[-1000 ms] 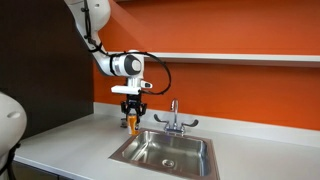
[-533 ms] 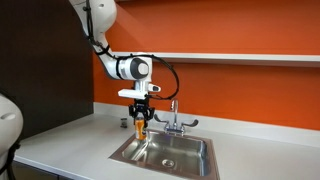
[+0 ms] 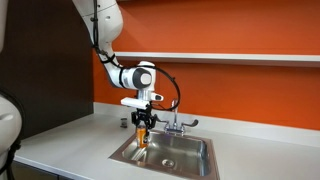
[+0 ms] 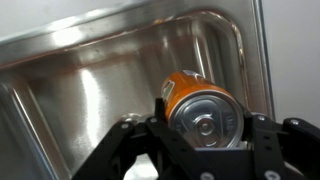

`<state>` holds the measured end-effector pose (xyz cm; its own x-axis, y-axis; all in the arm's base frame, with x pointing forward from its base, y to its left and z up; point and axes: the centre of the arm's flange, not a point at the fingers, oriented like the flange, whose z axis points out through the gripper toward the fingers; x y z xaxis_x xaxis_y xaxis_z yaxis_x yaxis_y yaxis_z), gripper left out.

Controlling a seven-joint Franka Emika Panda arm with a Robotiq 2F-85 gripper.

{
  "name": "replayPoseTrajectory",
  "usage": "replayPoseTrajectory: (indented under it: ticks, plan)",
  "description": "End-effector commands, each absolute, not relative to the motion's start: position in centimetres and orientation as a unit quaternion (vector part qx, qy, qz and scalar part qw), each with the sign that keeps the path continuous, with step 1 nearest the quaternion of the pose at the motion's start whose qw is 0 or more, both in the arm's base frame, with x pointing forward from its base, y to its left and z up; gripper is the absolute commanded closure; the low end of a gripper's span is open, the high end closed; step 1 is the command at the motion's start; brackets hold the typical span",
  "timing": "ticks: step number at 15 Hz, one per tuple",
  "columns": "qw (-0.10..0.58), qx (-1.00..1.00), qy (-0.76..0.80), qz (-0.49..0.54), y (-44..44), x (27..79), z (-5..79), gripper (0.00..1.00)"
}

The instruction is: Put the can in the sink

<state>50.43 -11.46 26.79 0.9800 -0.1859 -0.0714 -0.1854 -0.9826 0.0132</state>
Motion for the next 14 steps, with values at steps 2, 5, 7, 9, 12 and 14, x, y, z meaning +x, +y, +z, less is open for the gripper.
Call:
replayPoseTrajectory:
  ticks: [2, 5, 7, 9, 12, 14]
  plan:
    - [0.004, 0.992, -0.121, -0.029, -12.2, 51.4, 24.6, 0.62]
    - [0.011, 0.991, -0.132, -0.026, -12.8, 51.8, 23.2, 0.62]
    - [0.013, 0.990, -0.138, -0.025, -13.2, 52.1, 22.5, 0.62]
    - [0.015, 0.989, -0.142, -0.024, -13.5, 52.5, 21.8, 0.62]
    - [0.014, 0.989, -0.142, -0.029, -13.7, 53.2, 20.5, 0.62]
    - [0.015, 0.990, -0.140, -0.034, -13.6, 53.5, 19.6, 0.62]
